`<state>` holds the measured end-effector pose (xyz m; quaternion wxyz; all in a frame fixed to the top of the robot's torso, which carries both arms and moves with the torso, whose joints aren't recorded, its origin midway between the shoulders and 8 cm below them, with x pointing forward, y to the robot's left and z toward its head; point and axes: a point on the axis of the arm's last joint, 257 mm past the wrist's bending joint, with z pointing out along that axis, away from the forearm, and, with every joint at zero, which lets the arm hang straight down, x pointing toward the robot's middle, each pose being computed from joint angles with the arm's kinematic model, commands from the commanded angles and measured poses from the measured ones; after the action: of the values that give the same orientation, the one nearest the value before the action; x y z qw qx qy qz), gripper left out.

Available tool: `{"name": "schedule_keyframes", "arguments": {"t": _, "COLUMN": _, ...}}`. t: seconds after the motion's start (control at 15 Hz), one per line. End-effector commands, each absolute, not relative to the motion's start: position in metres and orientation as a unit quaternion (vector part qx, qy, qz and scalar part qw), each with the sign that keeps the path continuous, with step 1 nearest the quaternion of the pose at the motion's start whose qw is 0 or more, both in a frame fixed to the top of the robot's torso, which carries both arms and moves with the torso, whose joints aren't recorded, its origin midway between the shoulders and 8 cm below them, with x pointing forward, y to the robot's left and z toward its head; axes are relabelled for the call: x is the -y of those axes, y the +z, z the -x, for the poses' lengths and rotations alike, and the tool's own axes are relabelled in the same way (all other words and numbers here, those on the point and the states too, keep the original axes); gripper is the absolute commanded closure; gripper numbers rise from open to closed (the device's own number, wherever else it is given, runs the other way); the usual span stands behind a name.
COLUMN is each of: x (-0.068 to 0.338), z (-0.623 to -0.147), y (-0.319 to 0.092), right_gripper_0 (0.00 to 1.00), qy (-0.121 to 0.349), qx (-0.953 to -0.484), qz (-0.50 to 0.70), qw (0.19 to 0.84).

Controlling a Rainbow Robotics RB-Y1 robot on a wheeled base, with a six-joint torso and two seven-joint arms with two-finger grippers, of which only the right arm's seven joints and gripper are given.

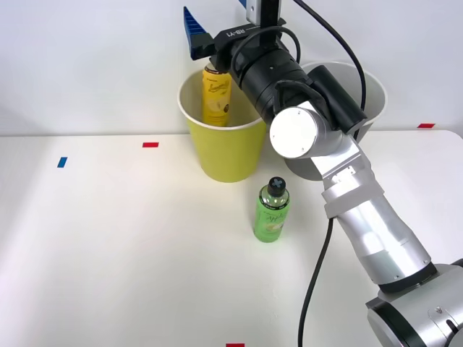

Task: Put cans in the gray bin, plastic bottles in the light green bin

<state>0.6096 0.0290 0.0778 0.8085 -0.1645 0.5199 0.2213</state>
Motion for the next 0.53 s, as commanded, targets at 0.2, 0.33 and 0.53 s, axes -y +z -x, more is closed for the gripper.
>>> {"name": "schedule_keyframes", "arguments": {"t": 0.2, "x": -0.024, "z": -0.598, "y": 0.098, "right_gripper_0": 0.0, "qy": 0.217, "qx": -0.499, "qz": 0.174, "qw": 0.821}}
{"name": "schedule_keyframes", "arguments": {"t": 0.33, "x": -0.017, "z": -0.58, "y": 0.114, "right_gripper_0": 0.0, "qy": 0.219, "qx": -0.479, "qz": 0.179, "qw": 0.831}}
{"name": "schedule_keyframes", "arguments": {"t": 0.53, "x": -0.006, "z": -0.545, "y": 0.134, "right_gripper_0": 0.0, "qy": 0.252, "qx": -0.45, "qz": 0.17, "qw": 0.839}}
